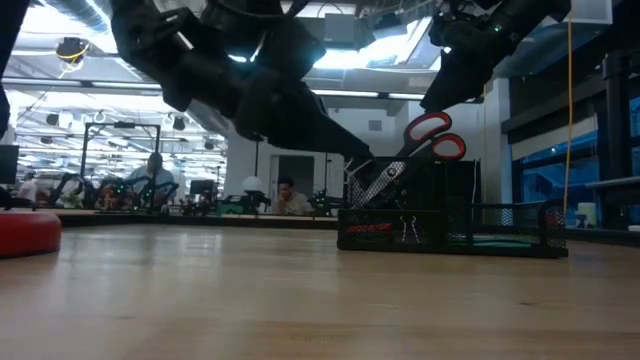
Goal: Pick and place office supplies into organizer
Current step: Put the black binder clip into the black desk organizer
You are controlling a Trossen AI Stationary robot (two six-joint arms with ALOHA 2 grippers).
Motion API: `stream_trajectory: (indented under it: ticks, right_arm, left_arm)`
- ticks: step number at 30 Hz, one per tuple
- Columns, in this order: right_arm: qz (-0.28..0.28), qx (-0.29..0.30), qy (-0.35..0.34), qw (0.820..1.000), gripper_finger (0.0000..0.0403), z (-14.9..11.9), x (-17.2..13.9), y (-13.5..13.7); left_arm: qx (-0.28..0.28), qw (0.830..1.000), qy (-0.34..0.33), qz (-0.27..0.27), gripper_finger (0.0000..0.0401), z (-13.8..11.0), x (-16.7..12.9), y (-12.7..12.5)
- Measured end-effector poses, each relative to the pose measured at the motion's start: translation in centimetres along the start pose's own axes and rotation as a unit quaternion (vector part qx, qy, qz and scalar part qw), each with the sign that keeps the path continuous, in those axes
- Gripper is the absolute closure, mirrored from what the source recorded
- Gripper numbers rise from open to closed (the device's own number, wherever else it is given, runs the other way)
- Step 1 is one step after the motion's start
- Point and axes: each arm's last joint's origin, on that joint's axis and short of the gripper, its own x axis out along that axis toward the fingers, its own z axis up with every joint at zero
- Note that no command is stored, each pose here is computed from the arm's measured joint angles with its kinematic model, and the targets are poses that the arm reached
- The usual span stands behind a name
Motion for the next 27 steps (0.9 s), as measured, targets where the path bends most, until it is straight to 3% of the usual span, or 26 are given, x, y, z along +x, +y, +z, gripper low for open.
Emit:
stream_trajectory:
  ticks: [7, 16, 27]
  right_arm:
    - [0.000, 0.000, 0.000, 1.000, 0.0179, 0.0, 0.0, 0.0]
    - [0.000, 0.000, 0.000, 1.000, 0.0179, 0.0, 0.0, 0.0]
    - [0.000, 0.000, 0.000, 1.000, 0.0179, 0.0, 0.0, 0.0]
  left_arm:
    - [0.006, 1.000, -0.023, 0.010, 0.0360, -0.5, 0.7, 0.3]
    - [-0.003, 1.000, 0.001, 0.024, 0.0358, -2.3, 1.5, 1.4]
    - [-0.012, 1.000, -0.001, 0.009, 0.0355, -2.3, 1.5, 1.5]
